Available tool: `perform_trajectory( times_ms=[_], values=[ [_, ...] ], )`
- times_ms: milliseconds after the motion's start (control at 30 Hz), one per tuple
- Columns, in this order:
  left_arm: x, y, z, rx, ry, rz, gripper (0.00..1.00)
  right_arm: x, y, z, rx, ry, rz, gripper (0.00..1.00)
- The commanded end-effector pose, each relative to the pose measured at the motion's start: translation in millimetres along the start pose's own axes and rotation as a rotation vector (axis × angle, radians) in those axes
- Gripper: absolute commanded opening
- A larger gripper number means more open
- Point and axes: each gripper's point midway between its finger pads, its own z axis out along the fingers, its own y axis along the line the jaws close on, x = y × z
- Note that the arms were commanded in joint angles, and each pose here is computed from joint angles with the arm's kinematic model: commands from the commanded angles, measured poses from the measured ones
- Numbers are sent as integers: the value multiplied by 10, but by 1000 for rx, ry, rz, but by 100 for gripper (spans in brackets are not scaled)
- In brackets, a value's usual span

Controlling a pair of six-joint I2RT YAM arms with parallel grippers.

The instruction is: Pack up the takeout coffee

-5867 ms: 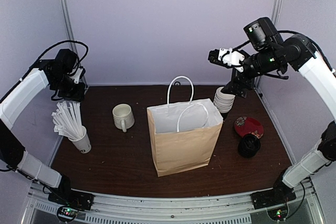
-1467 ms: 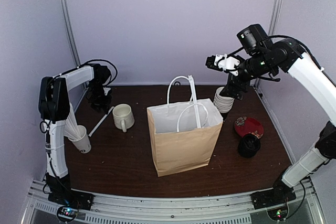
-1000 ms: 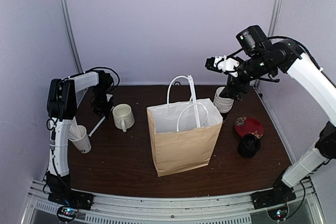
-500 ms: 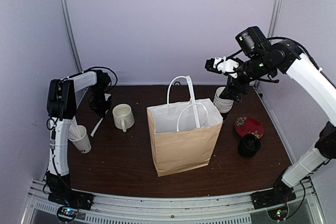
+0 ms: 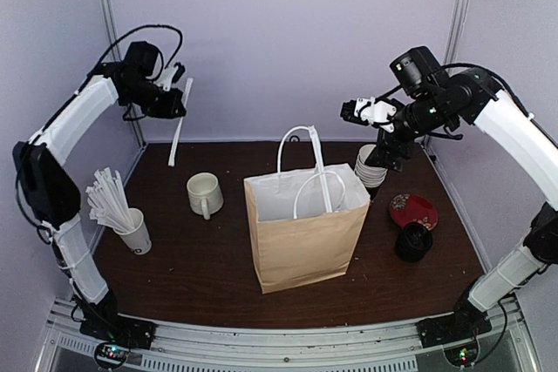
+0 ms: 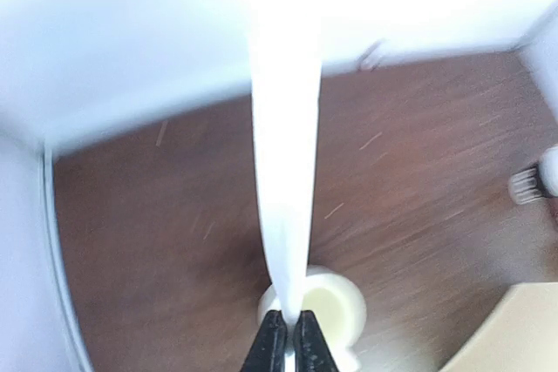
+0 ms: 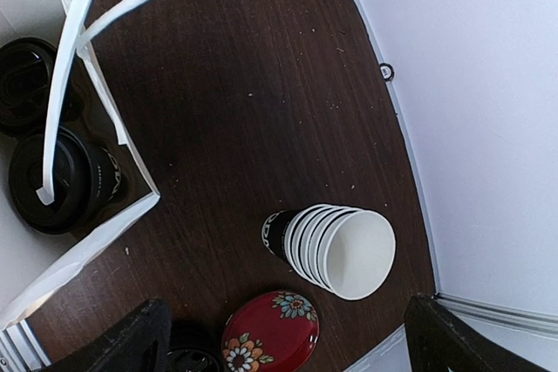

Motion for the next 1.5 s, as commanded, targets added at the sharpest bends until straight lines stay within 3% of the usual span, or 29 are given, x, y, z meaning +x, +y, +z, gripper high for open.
perform_trajectory(
  times_ms=[0, 133, 233, 367, 633, 767, 833, 867, 1100, 1333, 1467],
  values=[
    [-712, -1320, -1062, 364, -436, 201, 0, 65, -97, -78, 53, -2, 20, 97],
    [-710, -2373, -1895, 686, -664, 329, 0, 111, -176, -99, 69, -10, 57, 98],
    [-491, -2986, -2213, 909, -751, 380, 1, 136, -209, -110, 74, -13, 76, 98],
    [-199, -3442, -2017, 998, -694, 438, 1, 145, -214, -102, 71, -11, 85, 98],
    [333, -3829, -1566, 1057, -509, 465, 0, 167, -235, -88, 77, -3, 84, 98],
    [523, -3860, -1350, 1044, -433, 453, 4, 163, -221, -50, 66, -3, 84, 98],
    [595, -3853, -1258, 1033, -393, 446, 29, 159, -223, -46, 65, -3, 84, 98],
    [612, -3844, -1237, 1024, -383, 448, 36, 156, -224, -50, 65, -4, 84, 98],
    [312, -3632, -1605, 869, -503, 535, 58, 148, -451, -230, 136, -50, 183, 99],
    [-125, -2916, -1853, 427, -625, 552, 80, 377, -910, -529, 273, -176, 484, 99],
    [-242, -2213, -1736, 82, -541, 478, 86, 526, -1092, -685, 418, -173, 597, 99]
  ],
)
